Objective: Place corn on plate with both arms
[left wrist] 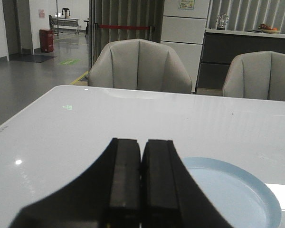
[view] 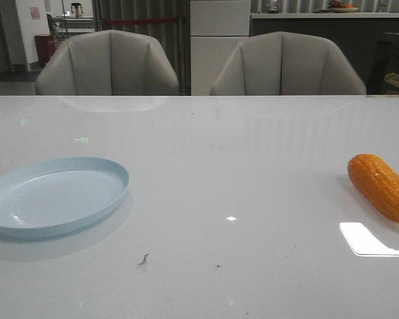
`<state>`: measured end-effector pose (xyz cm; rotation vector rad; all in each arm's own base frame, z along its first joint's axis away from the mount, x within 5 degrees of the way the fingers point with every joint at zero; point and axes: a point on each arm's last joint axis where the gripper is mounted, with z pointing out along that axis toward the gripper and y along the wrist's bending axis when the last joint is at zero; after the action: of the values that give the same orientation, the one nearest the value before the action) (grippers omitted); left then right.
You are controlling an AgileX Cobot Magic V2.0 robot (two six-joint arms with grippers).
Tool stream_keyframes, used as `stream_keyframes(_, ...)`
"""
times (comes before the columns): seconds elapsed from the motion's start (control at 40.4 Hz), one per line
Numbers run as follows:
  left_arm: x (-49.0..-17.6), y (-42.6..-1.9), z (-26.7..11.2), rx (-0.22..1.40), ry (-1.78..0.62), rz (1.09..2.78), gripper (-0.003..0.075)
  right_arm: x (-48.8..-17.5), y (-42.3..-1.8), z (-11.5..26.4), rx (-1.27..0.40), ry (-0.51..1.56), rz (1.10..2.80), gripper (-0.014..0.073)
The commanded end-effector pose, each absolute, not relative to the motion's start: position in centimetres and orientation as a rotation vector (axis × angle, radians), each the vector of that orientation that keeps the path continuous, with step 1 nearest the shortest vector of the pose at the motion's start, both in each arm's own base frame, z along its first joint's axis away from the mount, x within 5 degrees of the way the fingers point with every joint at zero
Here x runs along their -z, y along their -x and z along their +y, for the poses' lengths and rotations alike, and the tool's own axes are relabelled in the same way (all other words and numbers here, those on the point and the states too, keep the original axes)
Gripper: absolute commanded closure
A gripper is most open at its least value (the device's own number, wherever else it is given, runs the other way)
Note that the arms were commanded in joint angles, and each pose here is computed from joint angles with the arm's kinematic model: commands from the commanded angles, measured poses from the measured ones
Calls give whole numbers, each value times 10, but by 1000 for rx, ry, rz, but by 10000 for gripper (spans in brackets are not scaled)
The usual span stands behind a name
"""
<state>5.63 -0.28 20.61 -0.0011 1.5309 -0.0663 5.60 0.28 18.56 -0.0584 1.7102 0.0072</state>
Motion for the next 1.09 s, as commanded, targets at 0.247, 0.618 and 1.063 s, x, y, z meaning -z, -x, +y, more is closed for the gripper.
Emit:
stream_keyframes(0.247,-204,-56,1,48,37,1436,627,-204,-54,2,24,62,1550,566)
stream_keyframes(0.618,-221,-52,5,14,74,1269,627,-220,-52,0,34,46,1376,566)
stream_keyframes(1.063,-326,-36,-1,-54,-78,1244,627,-340,-24,2,-68,-1,1329,565)
